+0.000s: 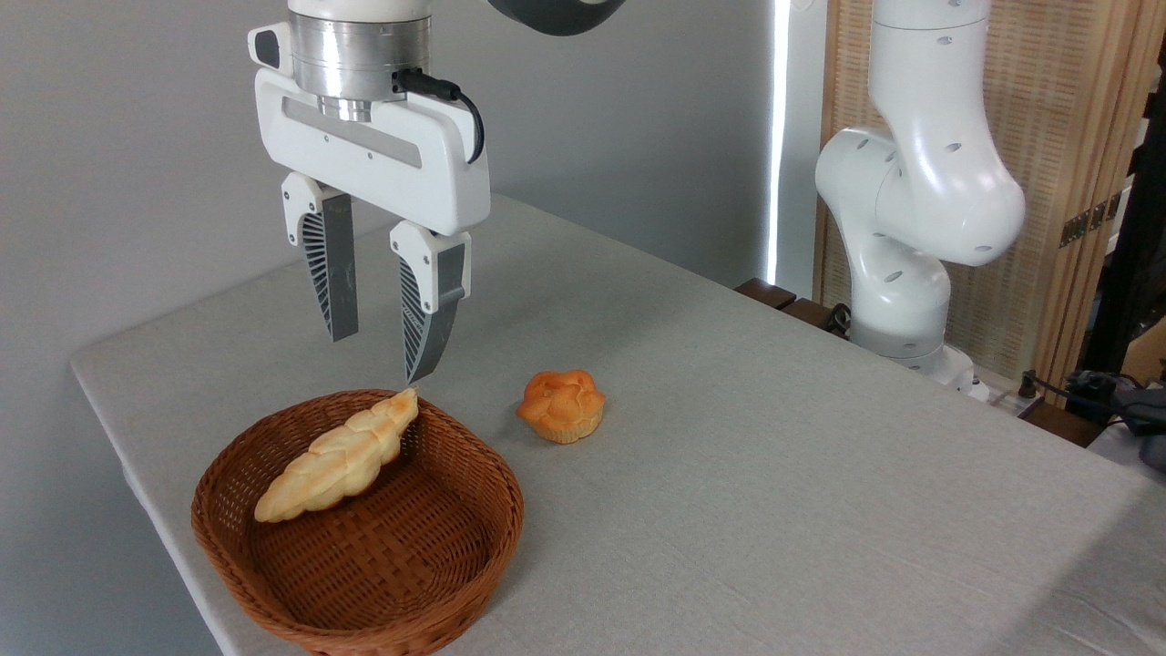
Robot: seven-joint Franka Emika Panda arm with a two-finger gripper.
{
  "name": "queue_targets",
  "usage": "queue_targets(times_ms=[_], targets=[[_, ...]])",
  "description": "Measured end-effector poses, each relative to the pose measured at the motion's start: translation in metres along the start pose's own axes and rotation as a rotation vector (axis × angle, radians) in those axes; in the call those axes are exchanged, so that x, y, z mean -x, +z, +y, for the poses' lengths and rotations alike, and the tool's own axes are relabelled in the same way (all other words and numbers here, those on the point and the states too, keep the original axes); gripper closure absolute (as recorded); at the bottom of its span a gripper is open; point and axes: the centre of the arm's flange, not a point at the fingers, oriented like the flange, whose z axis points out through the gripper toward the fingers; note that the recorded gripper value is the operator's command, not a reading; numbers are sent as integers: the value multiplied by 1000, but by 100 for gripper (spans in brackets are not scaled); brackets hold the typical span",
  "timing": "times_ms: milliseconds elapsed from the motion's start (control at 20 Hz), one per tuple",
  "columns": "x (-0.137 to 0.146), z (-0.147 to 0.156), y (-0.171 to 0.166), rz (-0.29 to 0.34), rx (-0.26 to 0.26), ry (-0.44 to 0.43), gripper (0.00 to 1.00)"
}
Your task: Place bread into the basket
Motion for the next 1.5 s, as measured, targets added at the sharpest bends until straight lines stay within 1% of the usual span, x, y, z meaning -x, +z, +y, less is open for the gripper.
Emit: queue_targets(times_ms=[300, 1500], targets=[[1, 2, 1, -12, 7, 3, 0], [1, 2, 1, -12, 7, 2, 0]])
